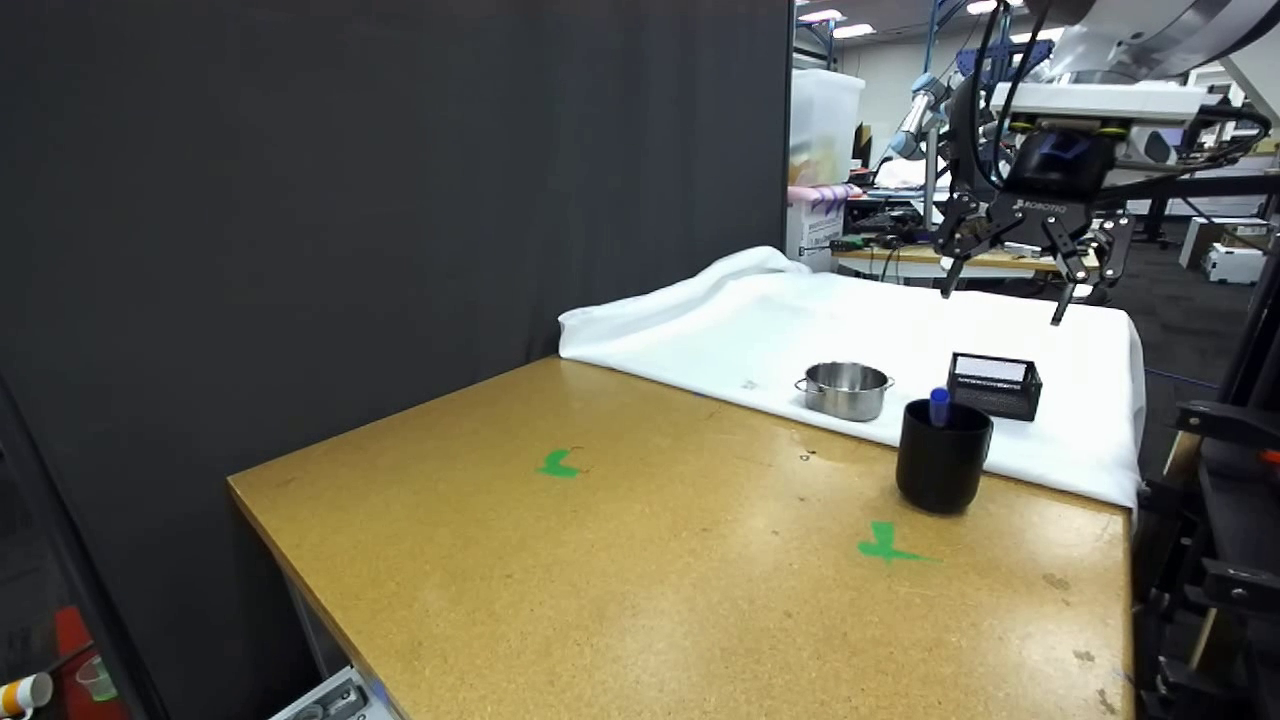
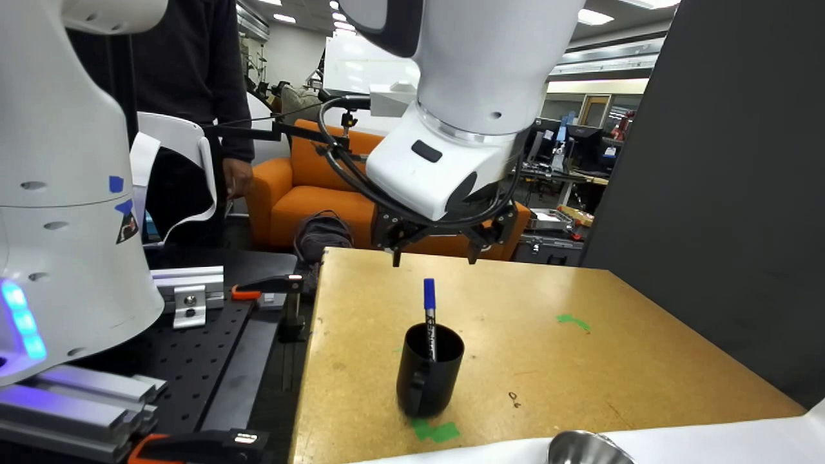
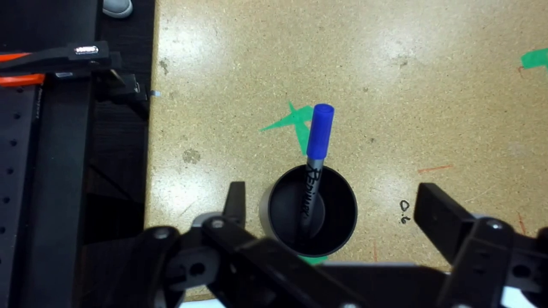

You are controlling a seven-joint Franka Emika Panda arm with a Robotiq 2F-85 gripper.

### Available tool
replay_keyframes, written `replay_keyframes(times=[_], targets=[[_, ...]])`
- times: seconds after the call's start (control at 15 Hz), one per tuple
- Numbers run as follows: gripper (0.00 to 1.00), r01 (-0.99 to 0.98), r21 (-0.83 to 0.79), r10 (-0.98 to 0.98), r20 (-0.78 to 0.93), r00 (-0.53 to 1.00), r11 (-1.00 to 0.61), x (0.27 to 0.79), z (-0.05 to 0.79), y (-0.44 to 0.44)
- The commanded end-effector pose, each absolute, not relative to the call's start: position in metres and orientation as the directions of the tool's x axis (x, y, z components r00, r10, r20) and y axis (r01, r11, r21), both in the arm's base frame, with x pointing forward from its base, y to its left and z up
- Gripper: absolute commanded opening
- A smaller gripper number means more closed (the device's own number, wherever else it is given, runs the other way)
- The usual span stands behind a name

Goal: Remove the marker from the cup and put it on the table

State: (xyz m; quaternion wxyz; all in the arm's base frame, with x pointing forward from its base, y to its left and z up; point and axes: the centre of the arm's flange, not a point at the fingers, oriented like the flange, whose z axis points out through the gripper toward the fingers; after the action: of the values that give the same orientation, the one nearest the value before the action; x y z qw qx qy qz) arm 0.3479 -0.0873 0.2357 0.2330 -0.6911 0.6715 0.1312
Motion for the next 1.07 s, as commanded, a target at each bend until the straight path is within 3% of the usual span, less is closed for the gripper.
replay_keyframes(times=[0.0, 0.07, 0.27, 0.33, 0.6, 0.8, 1.0], targets=[[1.0, -0.99, -0.139, -0.867, -0.497, 0.039, 0.035, 0.354, 0.224, -0.091], [1.0, -0.99, -0.137, -0.866, -0.498, 0.035, 0.039, 0.355, 0.22, -0.092], [0.66, -0.992, -0.118, -0.863, -0.505, 0.018, 0.049, 0.358, 0.21, -0.097], [0.6, -0.992, -0.11, -0.861, -0.508, 0.009, 0.054, 0.361, 0.205, -0.099], [0.49, -0.994, -0.074, -0.853, -0.521, -0.026, 0.076, 0.373, 0.184, -0.103], [0.62, -0.995, -0.042, -0.847, -0.529, -0.055, 0.091, 0.388, 0.164, -0.102], [0.66, -0.995, -0.001, -0.843, -0.532, -0.081, 0.097, 0.402, 0.142, -0.1]])
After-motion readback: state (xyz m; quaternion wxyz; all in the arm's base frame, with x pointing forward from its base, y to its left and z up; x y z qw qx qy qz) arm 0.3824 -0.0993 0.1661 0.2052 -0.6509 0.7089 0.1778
